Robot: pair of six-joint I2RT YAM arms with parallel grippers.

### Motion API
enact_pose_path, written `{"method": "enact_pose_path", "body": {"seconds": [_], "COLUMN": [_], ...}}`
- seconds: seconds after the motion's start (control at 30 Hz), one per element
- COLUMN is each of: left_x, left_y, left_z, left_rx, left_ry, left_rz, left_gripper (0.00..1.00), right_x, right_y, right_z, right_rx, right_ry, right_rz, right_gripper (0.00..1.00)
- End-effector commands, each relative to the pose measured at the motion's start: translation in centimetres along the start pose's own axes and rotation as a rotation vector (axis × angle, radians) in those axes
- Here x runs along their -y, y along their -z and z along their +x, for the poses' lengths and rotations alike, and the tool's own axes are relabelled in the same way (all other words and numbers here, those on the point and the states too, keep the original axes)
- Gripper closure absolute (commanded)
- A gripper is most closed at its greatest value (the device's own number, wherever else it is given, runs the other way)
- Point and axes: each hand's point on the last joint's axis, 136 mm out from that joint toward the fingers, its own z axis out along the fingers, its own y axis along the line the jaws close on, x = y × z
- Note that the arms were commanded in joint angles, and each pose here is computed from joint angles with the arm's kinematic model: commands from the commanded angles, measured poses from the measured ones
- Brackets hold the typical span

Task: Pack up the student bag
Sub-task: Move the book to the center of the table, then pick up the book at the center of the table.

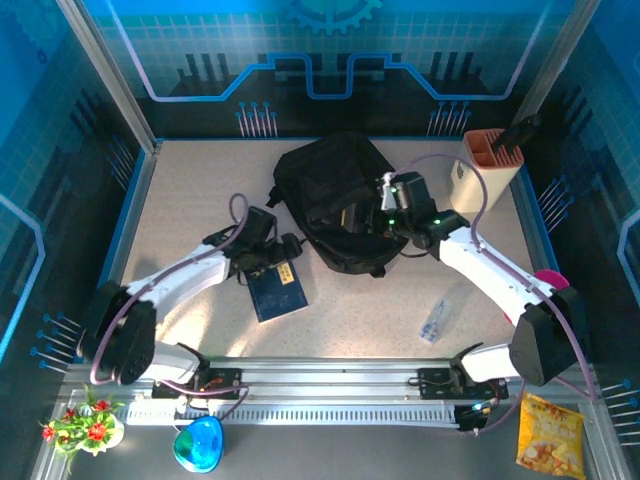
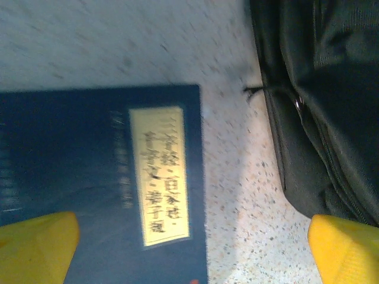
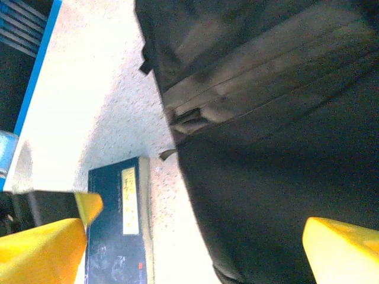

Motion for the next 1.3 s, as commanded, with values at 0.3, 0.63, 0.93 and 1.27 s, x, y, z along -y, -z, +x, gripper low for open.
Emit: {"method": "enact_pose_path", "body": {"seconds": [0.3, 0.63, 0.93, 1.27], "left_x": [-9.1, -8.9, -8.7, -8.5], "left_y": [1.1, -0.5, -1.5, -2.2], "left_z": [2.5, 4.6, 5.2, 5.7], "left_rx": [-0.021, -0.122, -0.172, -0.203], "left_ry": [0.158, 0.173, 0.171, 0.171], "left_rz": [-0.087, -0.023, -0.011, 0.005], "left_gripper": [0.03, 0.19, 0.29, 0.35], "right_x": [-9.3, -8.4, -7.4, -6.2], "right_y": [-8.3, -14.0, -16.0, -17.1], "right_z": [7.8, 12.3, 14.4, 15.9], "right_rx": [-0.279, -0.462, -0.554, -0.606], "right_ry": [0.26, 0.272, 0.261, 0.251], "right_rz": [-0.08, -0.006, 0.017, 0.044], "right_gripper": [0.18, 0.41, 0.58, 0.66]}}
